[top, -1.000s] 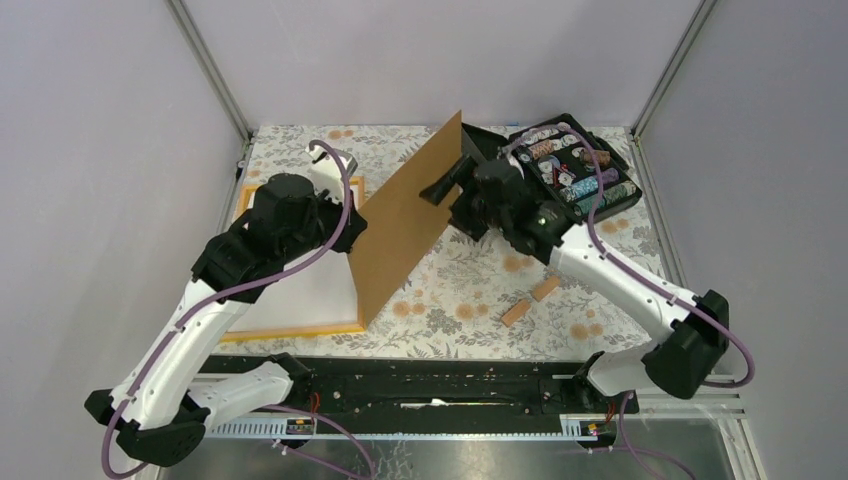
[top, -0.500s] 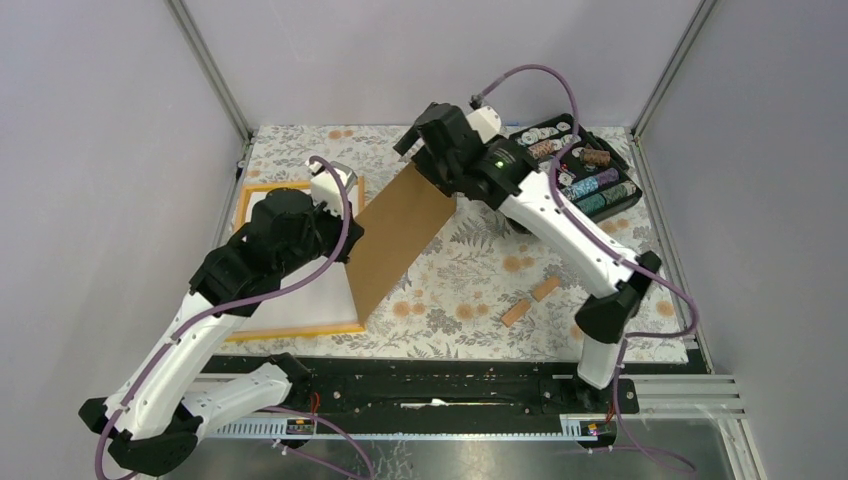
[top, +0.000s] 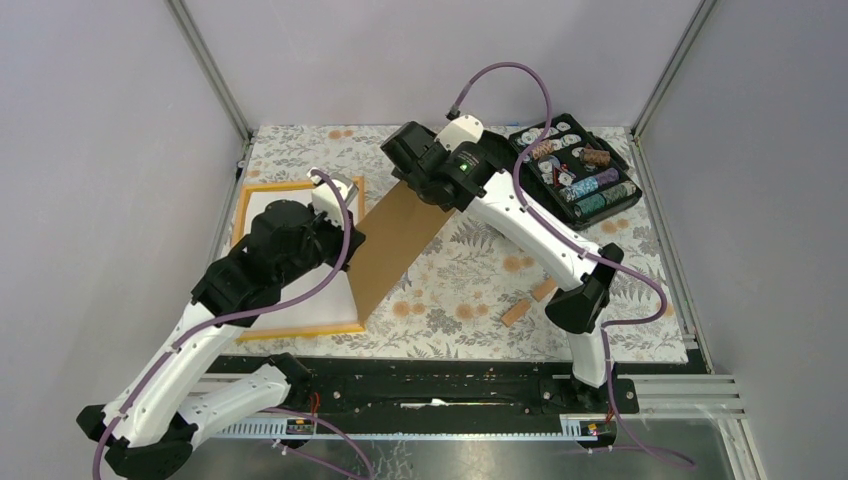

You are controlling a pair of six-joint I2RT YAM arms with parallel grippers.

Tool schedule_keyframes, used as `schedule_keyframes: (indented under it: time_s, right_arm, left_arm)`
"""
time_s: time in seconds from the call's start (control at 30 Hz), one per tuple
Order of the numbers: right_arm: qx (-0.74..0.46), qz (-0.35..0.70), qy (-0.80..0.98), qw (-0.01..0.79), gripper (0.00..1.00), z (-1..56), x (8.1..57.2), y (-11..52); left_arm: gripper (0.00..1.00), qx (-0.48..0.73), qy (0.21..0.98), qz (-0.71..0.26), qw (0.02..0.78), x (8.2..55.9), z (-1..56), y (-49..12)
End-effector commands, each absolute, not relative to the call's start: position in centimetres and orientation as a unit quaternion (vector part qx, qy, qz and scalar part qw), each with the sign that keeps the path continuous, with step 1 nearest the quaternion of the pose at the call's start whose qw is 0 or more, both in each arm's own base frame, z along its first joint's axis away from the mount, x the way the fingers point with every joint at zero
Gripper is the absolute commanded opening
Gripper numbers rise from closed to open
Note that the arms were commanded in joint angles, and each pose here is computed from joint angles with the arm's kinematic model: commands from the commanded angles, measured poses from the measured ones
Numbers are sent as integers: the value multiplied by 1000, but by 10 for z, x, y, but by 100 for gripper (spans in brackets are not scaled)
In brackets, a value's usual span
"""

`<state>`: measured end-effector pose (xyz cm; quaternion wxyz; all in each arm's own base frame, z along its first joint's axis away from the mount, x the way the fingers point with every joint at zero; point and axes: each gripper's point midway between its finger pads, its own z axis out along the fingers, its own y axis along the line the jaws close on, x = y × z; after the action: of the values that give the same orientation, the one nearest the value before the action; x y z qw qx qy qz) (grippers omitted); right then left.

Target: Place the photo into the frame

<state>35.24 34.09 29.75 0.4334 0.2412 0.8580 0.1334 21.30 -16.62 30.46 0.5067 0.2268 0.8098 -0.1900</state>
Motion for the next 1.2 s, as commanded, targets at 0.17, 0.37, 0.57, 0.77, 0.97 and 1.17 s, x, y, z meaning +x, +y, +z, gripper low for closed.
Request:
schedule_keyframes:
  time_s: [0.17, 0.37, 0.57, 0.77, 0.97, 1.17]
  right_arm:
    - [251, 107, 848, 454, 67, 304, 346, 325]
    - [256, 112, 847, 453, 61, 305, 344, 325]
    - [256, 112, 852, 443, 57, 297, 339, 328]
    - [261, 115, 856, 432, 55, 290, 333, 328]
    - [273, 130, 853, 425, 54, 286, 324, 322]
    - [284, 138, 849, 424, 54, 281, 317, 311]
  left_arm:
    - [2, 237, 770, -290, 517, 198, 313, -196]
    - [3, 239, 773, -287, 513, 195, 304, -193]
    - [4, 247, 758, -289, 530, 191, 316, -190]
    - [13, 261, 751, -304, 524, 185, 318, -195]
    - [27, 272, 753, -325, 503, 179, 309, -203]
    - [55, 288, 736, -368, 490, 164, 311, -213]
